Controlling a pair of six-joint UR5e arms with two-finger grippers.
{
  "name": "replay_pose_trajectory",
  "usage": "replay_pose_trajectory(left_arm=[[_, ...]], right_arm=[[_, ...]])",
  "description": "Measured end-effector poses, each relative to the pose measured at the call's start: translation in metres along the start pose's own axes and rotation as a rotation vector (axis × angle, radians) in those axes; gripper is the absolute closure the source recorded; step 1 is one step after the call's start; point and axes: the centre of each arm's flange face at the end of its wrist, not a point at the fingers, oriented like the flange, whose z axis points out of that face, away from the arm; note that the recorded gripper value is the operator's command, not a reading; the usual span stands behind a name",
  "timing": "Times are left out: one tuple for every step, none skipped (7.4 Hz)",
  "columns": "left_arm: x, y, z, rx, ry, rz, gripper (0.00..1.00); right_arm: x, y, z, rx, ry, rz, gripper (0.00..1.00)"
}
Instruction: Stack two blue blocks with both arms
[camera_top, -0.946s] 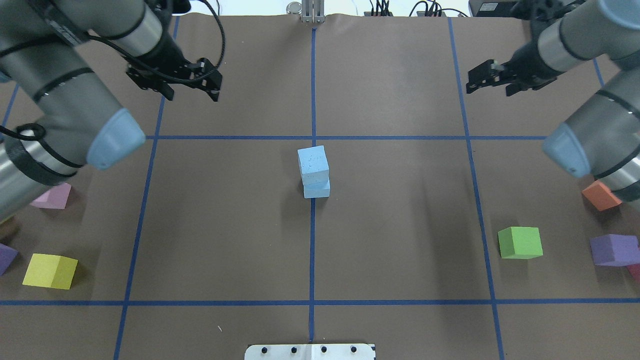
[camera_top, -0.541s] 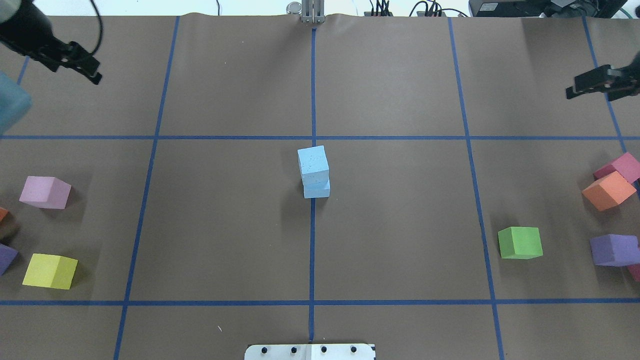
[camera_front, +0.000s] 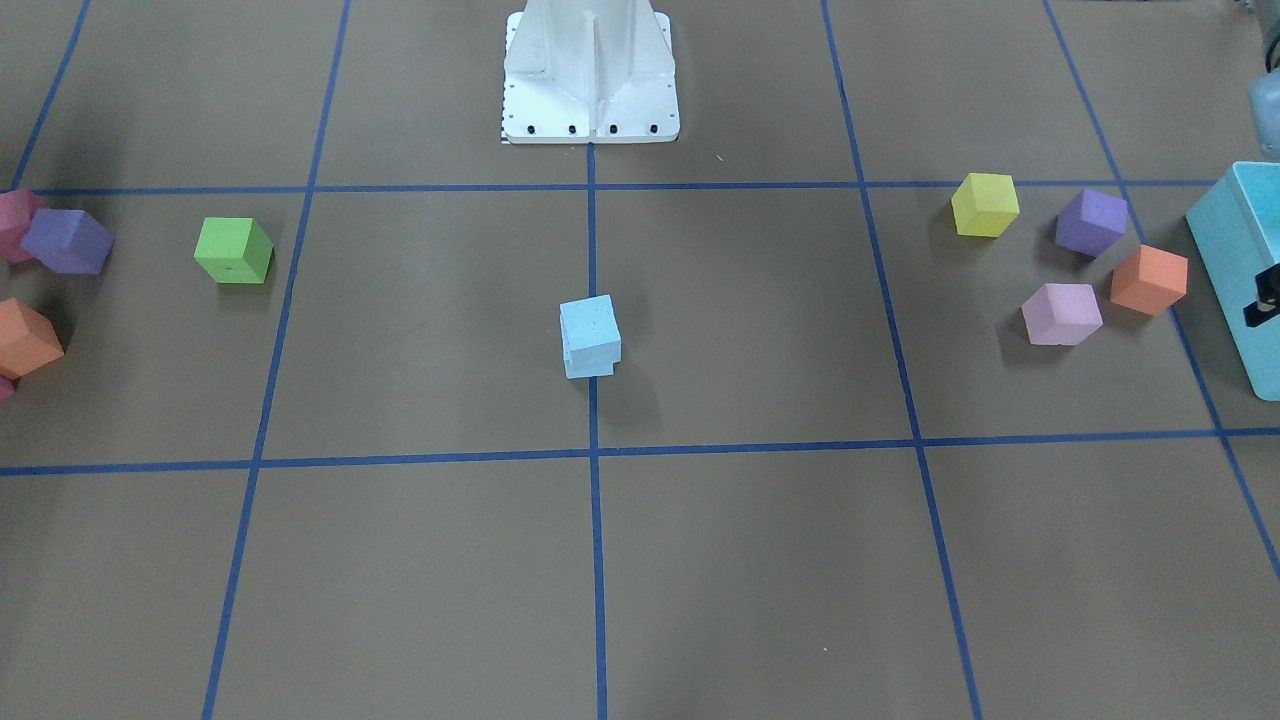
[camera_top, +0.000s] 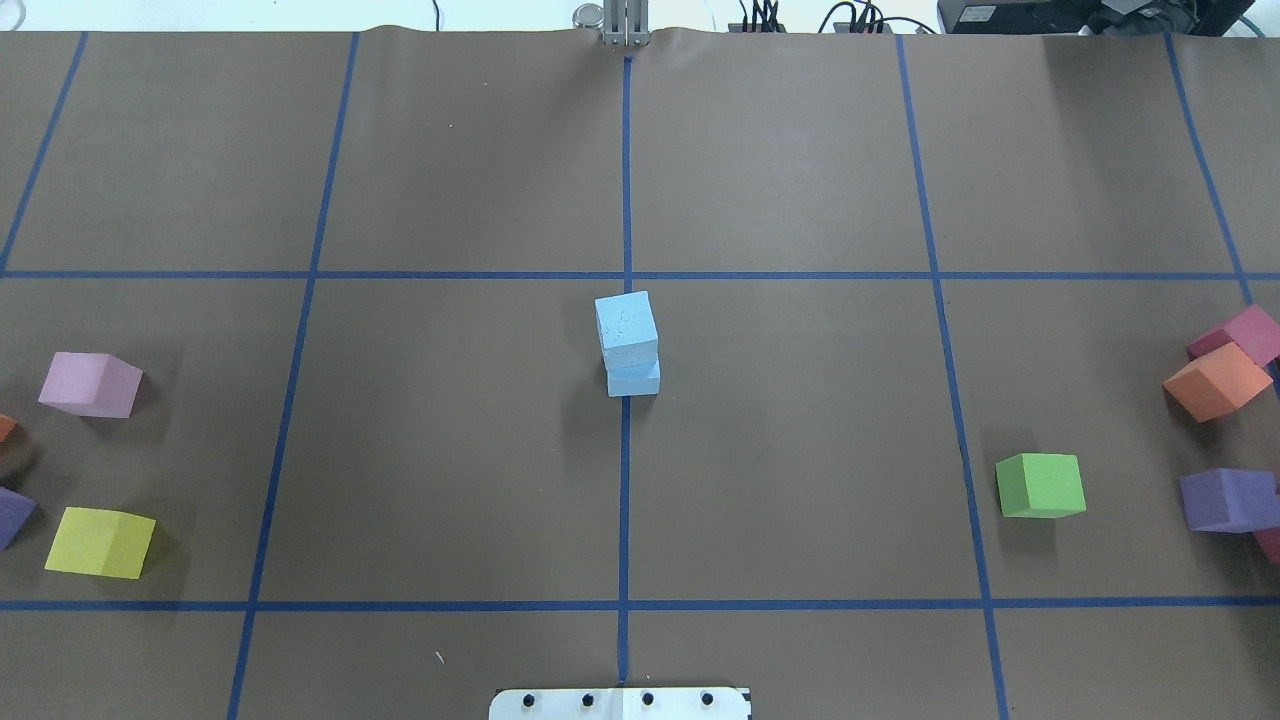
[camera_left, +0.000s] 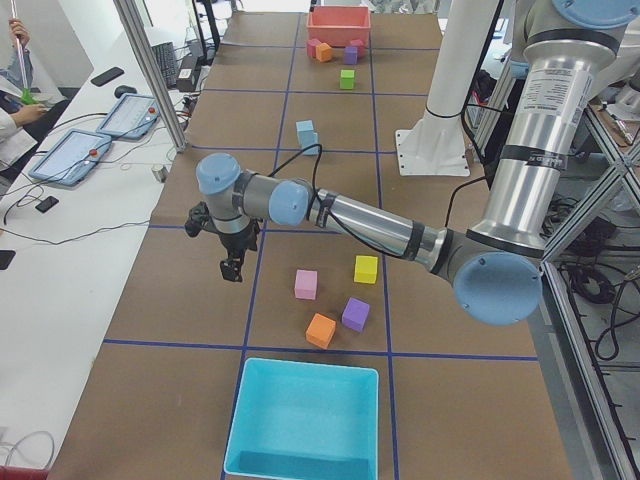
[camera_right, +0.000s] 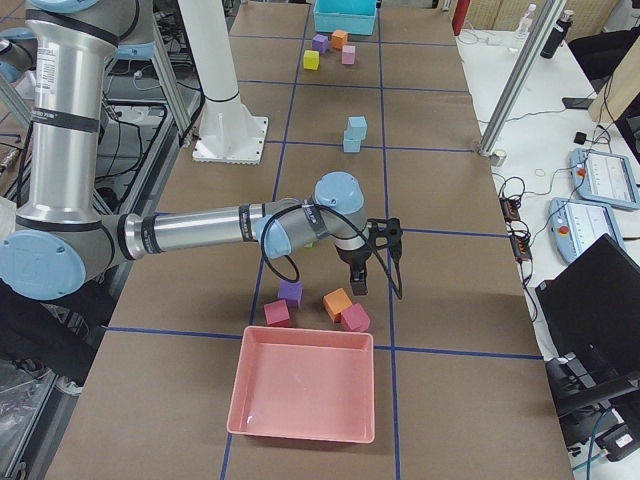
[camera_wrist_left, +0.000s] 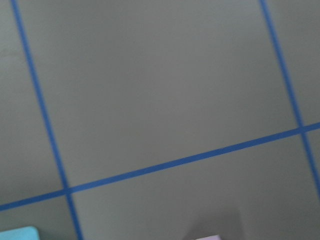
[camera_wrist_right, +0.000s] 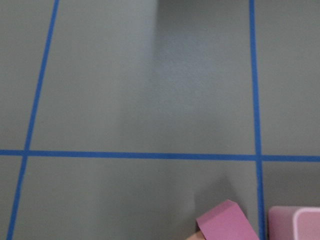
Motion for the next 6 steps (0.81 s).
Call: replay_pose_trajectory(left_arm=[[-0.033,0.028,0.009,-0.02,0.0,-0.022,0.01],[-0.053,0.048,0.014,-0.034,0.003,-0.046,0.01],[-0.064,0.063,0.02,-0.045,0.005,-0.068,0.01],[-0.073,0.077,0.026,-0.057,0.008,-0.085,0.01],[-0.078,0.087,0.03,-0.064,0.01,-0.097,0.01],[-0.081,0.094,0.033,-0.069,0.012,-0.105,0.01]], right_arm=[[0.016,0.011,-0.002,-0.014,0.013,0.0,0.0],[0.024,0.016,-0.002,-0.025,0.02,0.006,0.0],[0.027,0.017,-0.003,-0.035,0.025,0.015,0.0],[0.027,0.017,-0.005,-0.04,0.028,0.022,0.0],[0.027,0.017,-0.006,-0.041,0.029,0.025,0.0],[0.027,0.017,-0.007,-0.042,0.029,0.026,0.0]])
